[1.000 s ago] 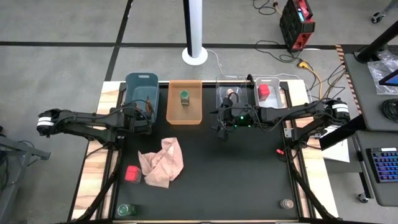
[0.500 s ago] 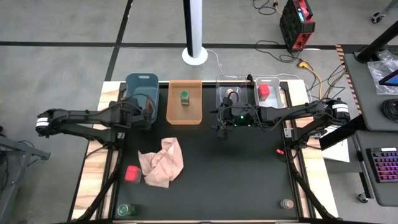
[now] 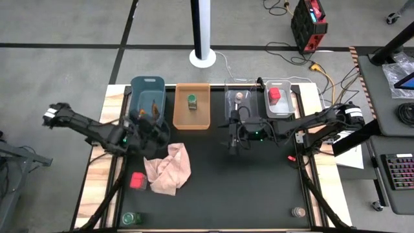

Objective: Sort spices by type
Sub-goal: Put the brown seasoning bottle into the transparent bin

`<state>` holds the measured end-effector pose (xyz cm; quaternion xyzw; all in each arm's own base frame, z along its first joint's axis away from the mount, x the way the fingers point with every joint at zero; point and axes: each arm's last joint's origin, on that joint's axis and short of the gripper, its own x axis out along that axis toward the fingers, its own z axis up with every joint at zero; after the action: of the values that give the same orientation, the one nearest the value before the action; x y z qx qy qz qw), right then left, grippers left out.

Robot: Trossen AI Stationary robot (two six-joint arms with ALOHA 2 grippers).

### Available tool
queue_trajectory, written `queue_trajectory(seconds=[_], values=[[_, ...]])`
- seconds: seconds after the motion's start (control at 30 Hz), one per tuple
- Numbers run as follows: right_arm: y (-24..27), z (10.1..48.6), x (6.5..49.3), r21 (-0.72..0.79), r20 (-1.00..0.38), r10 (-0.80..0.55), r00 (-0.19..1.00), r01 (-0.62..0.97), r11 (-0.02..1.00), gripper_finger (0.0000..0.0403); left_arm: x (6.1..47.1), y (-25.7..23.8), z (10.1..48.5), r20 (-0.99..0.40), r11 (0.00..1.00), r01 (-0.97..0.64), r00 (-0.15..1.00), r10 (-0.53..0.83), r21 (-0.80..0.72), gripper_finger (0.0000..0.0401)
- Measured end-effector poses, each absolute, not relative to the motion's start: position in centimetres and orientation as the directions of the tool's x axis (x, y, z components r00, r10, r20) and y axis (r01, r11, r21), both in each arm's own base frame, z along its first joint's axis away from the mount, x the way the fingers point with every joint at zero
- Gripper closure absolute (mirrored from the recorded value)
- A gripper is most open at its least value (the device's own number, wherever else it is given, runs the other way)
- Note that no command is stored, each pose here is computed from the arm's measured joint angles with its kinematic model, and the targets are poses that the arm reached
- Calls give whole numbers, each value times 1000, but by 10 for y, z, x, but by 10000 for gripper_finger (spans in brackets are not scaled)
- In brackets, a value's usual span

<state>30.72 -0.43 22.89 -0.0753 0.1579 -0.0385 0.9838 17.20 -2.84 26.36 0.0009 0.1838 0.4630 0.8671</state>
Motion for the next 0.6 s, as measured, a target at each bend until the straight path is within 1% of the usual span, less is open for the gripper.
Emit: queue_trajectory(seconds=[0.1,0.17,0.3,0.4,0.6], values=[[-4,230,307,-163,-297,-105,949,58,985,113,170,-42,265,-222,563,-800,522,823,206,312],[-4,232,308,-123,-293,-108,950,75,990,118,171,-49,267,-217,585,-786,547,809,200,312],[-4,232,309,-29,-291,-109,951,105,994,125,176,-56,271,-324,681,-717,615,719,148,312],[-4,232,309,23,-291,-108,951,120,993,129,183,-62,276,-432,760,-644,663,611,87,312],[-4,232,309,45,-291,-108,951,127,991,121,200,-76,294,-576,863,-503,722,384,-55,312]])
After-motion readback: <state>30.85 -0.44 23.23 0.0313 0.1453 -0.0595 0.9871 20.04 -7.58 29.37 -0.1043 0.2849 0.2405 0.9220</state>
